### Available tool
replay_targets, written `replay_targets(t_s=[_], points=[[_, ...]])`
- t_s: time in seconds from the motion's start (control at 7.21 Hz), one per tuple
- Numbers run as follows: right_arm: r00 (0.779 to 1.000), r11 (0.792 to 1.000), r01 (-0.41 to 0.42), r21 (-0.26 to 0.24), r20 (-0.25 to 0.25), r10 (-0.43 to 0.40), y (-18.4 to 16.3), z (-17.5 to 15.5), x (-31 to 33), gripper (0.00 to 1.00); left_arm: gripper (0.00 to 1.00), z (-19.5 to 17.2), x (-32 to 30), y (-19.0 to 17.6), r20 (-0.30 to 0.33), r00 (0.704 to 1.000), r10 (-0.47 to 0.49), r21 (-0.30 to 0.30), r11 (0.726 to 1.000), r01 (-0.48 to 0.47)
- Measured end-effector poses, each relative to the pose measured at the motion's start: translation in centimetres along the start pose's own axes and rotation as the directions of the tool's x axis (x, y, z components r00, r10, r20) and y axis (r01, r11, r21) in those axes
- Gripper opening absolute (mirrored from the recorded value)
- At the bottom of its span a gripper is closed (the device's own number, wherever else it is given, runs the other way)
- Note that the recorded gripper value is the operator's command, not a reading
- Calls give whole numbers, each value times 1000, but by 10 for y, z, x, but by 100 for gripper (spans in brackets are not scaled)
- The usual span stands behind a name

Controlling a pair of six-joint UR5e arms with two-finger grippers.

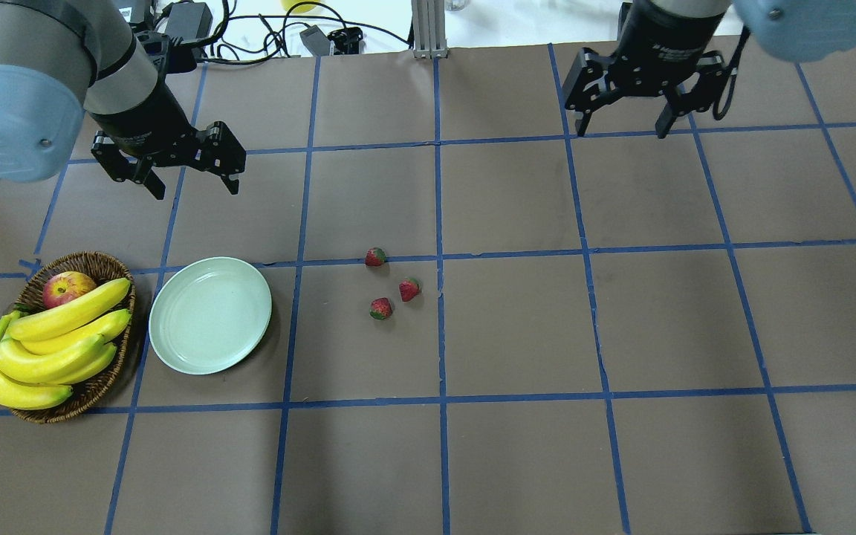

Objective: Collect all strawberries into plate

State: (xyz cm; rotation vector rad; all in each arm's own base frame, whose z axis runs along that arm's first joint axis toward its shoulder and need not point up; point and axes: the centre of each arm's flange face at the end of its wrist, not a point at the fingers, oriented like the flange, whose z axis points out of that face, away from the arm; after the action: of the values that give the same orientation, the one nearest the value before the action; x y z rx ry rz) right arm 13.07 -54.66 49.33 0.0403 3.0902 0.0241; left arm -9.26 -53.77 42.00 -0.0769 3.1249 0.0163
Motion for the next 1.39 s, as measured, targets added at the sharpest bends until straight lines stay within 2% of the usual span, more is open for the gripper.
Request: replay_targets(t_s=[0.28, 0.42, 0.69, 0.83, 1.11, 1.39], points=[[1000, 1000, 6, 25, -3, -5, 22, -27, 14, 100, 100, 17, 19, -20, -12, 1000, 22, 95, 995, -21], [1000, 999, 4, 33, -3, -4, 26, -31, 14, 100, 100, 40, 38, -24, -25, 1000, 12, 105, 994, -10], [1000, 999, -2, 36, 6, 2, 31, -33, 13, 100, 100, 89, 84, -23, -51, 997, -56, 87, 994, 60], [1000, 999, -1, 36, 6, 1, 32, -32, 12, 100, 100, 105, 98, -27, -72, 995, -65, 117, 990, 73], [1000, 999, 15, 36, -6, -15, 37, -32, -2, 100, 100, 139, 123, -27, -166, 985, -46, 91, 994, 62], [998, 998, 47, 38, -33, -46, 44, -27, -28, 100, 100, 173, 133, -31, -203, 979, -15, 81, 996, 32]])
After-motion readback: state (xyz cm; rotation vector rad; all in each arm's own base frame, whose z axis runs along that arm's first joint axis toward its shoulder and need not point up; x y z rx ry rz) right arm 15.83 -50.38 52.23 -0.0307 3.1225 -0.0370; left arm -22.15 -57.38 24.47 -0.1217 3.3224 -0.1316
